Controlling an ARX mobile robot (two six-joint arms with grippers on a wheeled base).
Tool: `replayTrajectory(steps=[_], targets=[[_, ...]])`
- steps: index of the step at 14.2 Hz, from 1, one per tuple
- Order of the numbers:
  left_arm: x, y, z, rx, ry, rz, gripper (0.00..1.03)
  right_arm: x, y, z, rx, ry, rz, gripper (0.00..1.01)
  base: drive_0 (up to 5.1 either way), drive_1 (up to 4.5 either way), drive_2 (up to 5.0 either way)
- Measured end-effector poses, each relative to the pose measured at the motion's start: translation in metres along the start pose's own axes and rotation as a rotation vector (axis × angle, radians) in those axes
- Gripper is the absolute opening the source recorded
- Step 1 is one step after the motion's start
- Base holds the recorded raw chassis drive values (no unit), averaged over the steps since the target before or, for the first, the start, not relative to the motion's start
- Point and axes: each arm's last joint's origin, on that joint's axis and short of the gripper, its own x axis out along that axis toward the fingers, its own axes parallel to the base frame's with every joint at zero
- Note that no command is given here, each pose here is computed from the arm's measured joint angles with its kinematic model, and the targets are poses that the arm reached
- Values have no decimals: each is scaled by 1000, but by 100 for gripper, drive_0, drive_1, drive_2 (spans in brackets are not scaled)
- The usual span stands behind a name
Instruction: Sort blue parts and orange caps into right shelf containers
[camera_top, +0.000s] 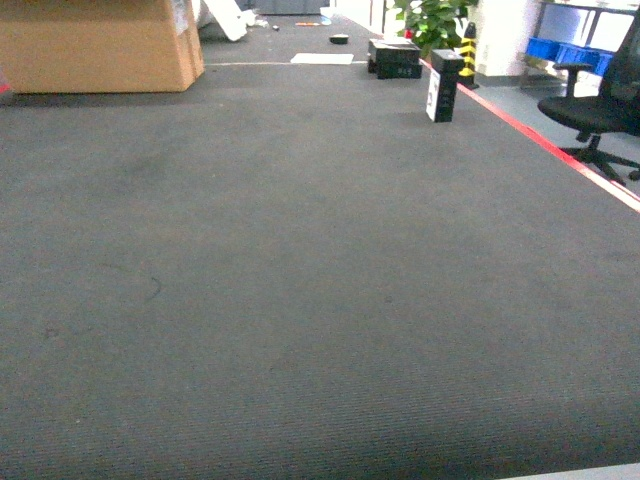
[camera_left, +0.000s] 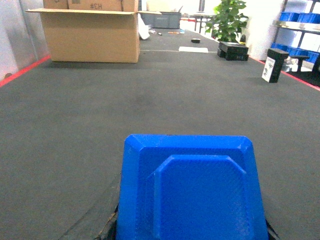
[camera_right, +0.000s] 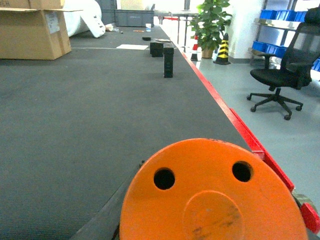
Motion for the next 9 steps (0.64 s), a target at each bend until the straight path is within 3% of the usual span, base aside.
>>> replayTrajectory(steps=[9], targets=[[0, 0, 0, 0, 0, 0, 43, 0, 0, 0, 0, 0, 0, 45, -162, -162, -162]])
